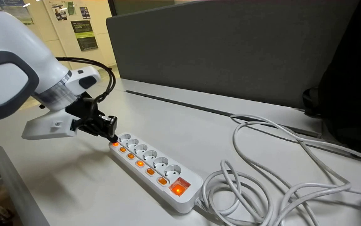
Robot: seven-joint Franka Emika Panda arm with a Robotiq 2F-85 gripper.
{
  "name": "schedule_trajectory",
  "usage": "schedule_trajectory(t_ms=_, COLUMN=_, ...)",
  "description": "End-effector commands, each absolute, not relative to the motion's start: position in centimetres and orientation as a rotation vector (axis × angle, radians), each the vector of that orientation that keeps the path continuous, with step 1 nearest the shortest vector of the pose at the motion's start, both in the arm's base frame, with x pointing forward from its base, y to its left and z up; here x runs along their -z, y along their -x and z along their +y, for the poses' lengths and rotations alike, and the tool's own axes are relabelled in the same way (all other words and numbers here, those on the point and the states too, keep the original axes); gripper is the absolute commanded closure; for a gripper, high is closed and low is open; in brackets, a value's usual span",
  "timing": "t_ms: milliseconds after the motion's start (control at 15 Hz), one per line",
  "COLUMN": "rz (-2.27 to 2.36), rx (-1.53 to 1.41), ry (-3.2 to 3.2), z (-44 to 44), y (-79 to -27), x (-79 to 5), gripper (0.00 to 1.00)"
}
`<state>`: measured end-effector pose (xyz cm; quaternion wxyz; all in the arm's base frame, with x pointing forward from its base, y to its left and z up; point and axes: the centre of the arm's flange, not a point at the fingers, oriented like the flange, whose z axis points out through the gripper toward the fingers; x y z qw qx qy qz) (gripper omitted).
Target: Turn on the first switch on the left side of the extension cable
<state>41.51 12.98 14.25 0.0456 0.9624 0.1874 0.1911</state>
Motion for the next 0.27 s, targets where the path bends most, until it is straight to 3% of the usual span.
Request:
schedule_trajectory(t_ms=0, rz=0.46, rx=-0.419, ry=-2.936, z=12.85, y=-40.47, x=-12.65, gripper=1.0)
schedule_trajectory(t_ms=200, rz=0.4, rx=-0.367, ry=-2.937, z=12.92, y=-40.39, x=-13.38, gripper=1.0)
